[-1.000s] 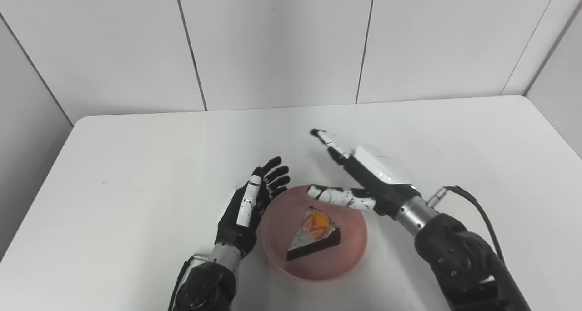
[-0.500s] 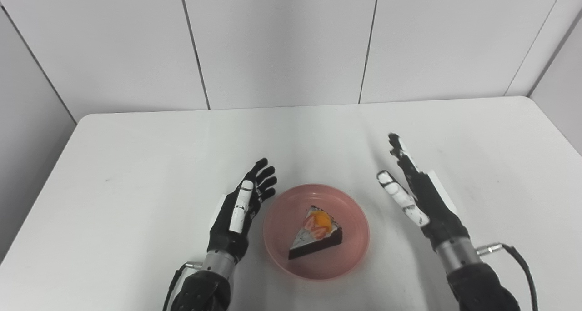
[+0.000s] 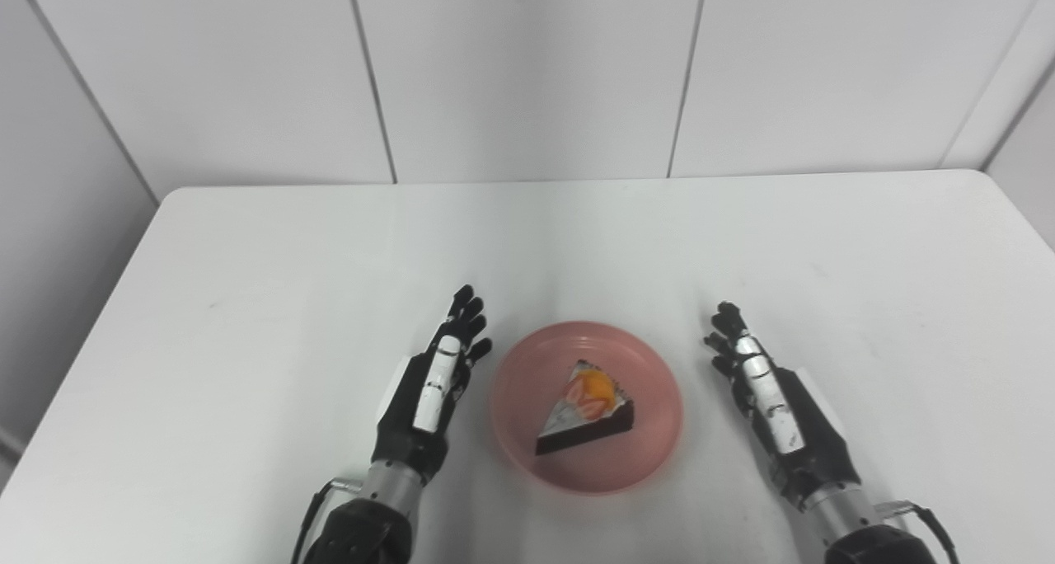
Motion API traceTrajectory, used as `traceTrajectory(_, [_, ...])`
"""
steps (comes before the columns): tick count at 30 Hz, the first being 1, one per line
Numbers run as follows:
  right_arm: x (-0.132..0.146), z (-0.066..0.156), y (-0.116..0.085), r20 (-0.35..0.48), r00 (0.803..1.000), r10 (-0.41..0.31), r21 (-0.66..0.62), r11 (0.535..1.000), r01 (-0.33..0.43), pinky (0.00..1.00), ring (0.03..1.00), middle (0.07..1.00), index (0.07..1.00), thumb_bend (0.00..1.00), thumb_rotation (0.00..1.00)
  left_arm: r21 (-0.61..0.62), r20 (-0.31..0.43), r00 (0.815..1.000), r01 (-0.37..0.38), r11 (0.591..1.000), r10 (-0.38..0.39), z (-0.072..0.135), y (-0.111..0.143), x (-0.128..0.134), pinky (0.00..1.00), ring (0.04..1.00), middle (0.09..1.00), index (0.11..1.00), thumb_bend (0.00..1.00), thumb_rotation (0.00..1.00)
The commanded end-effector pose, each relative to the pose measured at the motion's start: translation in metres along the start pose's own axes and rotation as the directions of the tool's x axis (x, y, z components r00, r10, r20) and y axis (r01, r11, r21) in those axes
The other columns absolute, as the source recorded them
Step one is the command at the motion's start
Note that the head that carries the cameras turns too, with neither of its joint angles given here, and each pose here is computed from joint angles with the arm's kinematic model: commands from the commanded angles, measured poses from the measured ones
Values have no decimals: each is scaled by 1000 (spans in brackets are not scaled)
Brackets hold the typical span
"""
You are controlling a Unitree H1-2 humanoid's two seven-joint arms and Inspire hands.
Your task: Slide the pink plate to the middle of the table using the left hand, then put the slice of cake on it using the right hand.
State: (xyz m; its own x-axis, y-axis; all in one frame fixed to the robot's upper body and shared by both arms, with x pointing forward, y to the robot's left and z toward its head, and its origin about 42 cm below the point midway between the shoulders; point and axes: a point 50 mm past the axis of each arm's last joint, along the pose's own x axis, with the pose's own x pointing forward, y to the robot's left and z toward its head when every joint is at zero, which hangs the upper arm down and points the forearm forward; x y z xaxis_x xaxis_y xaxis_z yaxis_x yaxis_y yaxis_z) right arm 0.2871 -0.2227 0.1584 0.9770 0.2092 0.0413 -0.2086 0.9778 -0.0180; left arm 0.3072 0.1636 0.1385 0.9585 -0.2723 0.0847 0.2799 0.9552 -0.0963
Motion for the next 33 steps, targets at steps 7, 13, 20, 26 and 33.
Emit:
traceTrajectory(7, [-4,5,2,45,999,-6,26,1000,5,1000,1000,1000,1000,314,1000,130,12,1000,-3,992,2,1,-9,-17,1000,1000,1000,1000,481,1000])
traceTrajectory(13, [-4,4,1,49,999,-9,30,1000,7,1000,1000,1000,1000,304,1000,185,56,998,-48,982,39,1,-10,-19,1000,1000,1000,1000,486,1000])
traceTrajectory(20, [-1,3,4,58,998,-12,33,999,10,1000,1000,1000,1000,306,1000,207,82,996,-56,977,40,-2,-2,-14,1000,1000,1000,1000,497,1000])
traceTrajectory(26, [2,2,6,65,998,-10,16,1000,9,1000,1000,1000,1000,304,1000,225,82,996,-52,973,35,-4,5,-13,1000,1000,1000,1000,511,1000])
traceTrajectory(33, [2,4,6,59,998,-7,6,1000,7,1000,1000,1000,1000,301,1000,235,75,997,-43,971,26,-7,7,-12,1000,1000,1000,1000,546,1000])
